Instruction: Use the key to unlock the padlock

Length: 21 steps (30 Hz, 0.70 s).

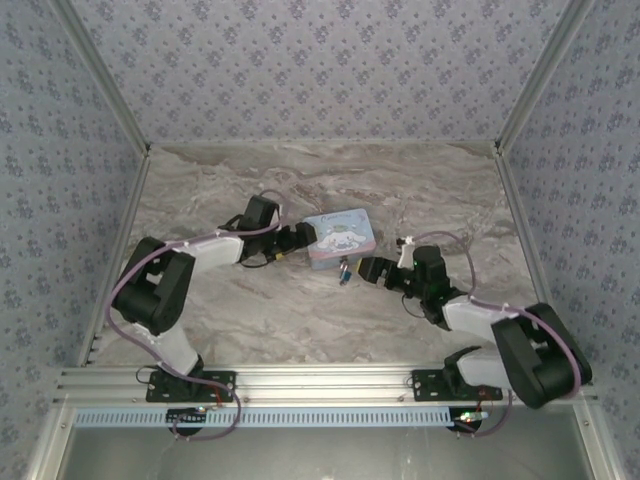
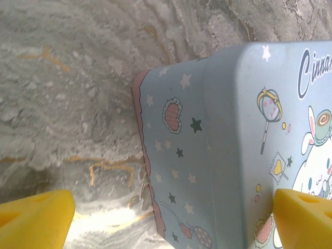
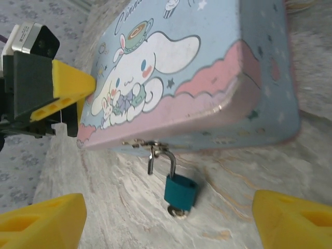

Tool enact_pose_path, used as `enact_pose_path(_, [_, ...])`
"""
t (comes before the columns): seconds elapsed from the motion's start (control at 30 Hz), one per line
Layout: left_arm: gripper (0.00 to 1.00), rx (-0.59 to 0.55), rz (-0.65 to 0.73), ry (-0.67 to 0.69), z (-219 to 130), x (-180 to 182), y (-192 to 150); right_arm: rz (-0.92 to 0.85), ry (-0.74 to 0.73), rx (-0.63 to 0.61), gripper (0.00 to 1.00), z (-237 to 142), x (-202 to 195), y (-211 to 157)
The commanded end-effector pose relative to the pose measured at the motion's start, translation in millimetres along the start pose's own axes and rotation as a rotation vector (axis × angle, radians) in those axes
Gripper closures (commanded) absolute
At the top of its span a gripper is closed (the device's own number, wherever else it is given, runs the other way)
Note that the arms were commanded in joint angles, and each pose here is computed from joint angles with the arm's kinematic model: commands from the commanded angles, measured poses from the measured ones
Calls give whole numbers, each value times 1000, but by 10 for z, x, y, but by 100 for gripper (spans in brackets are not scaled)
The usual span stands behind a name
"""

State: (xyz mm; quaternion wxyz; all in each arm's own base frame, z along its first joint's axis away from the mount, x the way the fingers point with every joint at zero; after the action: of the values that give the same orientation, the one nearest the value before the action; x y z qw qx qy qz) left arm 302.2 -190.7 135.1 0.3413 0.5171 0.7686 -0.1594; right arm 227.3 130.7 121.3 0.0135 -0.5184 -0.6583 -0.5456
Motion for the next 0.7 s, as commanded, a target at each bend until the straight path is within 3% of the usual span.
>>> enact_pose_path(0.0, [4, 29, -61, 153, -5, 319, -149, -99, 123, -50, 18, 135, 107, 152])
enact_pose_path(0.67, [4, 32, -93, 139, -9, 362, -204, -89, 194, 22, 38, 622, 107, -34])
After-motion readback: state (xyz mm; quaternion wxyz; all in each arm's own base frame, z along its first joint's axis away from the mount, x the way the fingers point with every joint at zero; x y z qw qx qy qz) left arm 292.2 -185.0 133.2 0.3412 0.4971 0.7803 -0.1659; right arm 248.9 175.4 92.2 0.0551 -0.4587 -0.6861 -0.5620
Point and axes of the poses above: each hand's point on the last joint's axis, 136 mm out from that joint toward the fingers, its own z axis out along the fingers, its own x axis along the line the jaws close on, y = z × x, the point moved 10 cm from there along -z, back along the fingers, and after that the axes turned 14 degrees about -z, right-handed, at the moved point
